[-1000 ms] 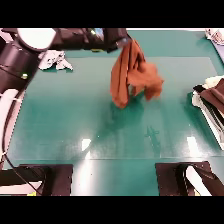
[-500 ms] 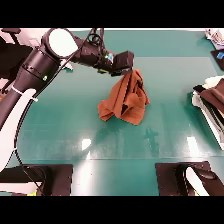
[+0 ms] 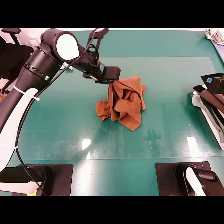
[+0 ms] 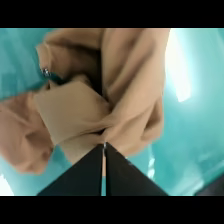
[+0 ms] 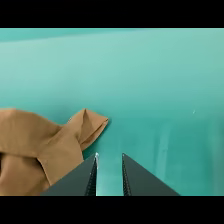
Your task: Fold the shirts.
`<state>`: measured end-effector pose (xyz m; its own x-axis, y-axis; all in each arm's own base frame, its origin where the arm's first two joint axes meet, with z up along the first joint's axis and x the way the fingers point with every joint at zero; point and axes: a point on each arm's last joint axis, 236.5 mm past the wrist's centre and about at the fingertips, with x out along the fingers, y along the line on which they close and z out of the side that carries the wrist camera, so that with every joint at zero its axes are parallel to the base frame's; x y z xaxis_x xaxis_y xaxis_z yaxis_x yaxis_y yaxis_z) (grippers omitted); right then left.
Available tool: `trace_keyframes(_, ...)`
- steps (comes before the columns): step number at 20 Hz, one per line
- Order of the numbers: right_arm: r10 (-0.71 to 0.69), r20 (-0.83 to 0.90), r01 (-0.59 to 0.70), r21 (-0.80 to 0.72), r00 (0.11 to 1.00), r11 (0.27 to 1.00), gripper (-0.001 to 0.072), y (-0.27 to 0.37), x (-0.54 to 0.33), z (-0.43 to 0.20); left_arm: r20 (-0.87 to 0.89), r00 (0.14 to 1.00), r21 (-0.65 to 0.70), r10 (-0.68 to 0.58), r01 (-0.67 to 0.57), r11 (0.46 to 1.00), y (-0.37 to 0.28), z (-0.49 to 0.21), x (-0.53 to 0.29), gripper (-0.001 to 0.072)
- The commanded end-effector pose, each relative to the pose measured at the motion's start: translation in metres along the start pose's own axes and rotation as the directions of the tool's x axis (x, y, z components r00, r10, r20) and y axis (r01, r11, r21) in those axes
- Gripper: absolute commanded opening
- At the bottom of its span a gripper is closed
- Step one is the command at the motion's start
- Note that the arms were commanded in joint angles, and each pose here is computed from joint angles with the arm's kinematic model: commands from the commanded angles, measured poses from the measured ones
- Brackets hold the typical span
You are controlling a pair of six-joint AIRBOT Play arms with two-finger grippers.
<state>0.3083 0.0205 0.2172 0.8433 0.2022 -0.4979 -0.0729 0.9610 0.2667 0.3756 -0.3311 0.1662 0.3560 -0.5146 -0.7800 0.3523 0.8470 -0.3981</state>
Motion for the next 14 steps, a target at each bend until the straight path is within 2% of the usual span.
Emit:
trace_keyframes(1, -0.003, -0.020, 0.003, 0.013, 1.000, 1.000, 0.0179, -0.001, 0.000, -0.008, 0.113, 0.993, -0.115, 0.034, -0.021, 0.993, 0.022, 0.034, 0.004, 0.0021)
trace_keyframes(5, 0.042, -0.044, -0.042, -0.014, 0.998, 0.999, 0.0179, 0.015, 0.005, -0.013, 0.157, 0.987, -0.160, 0.045, -0.020, 0.987, 0.042, 0.053, 0.020, 0.0023)
trace_keyframes(8, 0.104, -0.137, -0.111, -0.042, 0.985, 0.993, 0.0179, 0.035, 0.022, -0.032, 0.206, 0.978, -0.157, 0.043, -0.010, 0.988, 0.050, 0.070, 0.042, 0.0023)
trace_keyframes(9, 0.116, -0.182, -0.127, -0.049, 0.977, 0.991, 0.0179, 0.039, 0.030, -0.041, 0.219, 0.975, -0.157, 0.048, -0.013, 0.987, 0.056, 0.074, 0.050, 0.0067)
trace_keyframes(10, 0.115, -0.236, -0.133, -0.063, 0.965, 0.989, 0.0179, 0.040, 0.039, -0.053, 0.226, 0.973, -0.175, 0.053, -0.013, 0.984, 0.064, 0.079, 0.059, 0.0339)
trace_keyframes(11, 0.101, -0.291, -0.131, -0.087, 0.951, 0.988, 0.0180, 0.038, 0.048, -0.066, 0.224, 0.973, -0.199, 0.060, -0.015, 0.980, 0.075, 0.081, 0.065, 0.0526)
trace_keyframes(14, 0.039, -0.414, -0.111, -0.152, 0.909, 0.982, 0.0181, 0.028, 0.067, -0.095, 0.193, 0.975, -0.235, 0.114, -0.067, 0.970, 0.115, 0.082, 0.058, 0.0544)
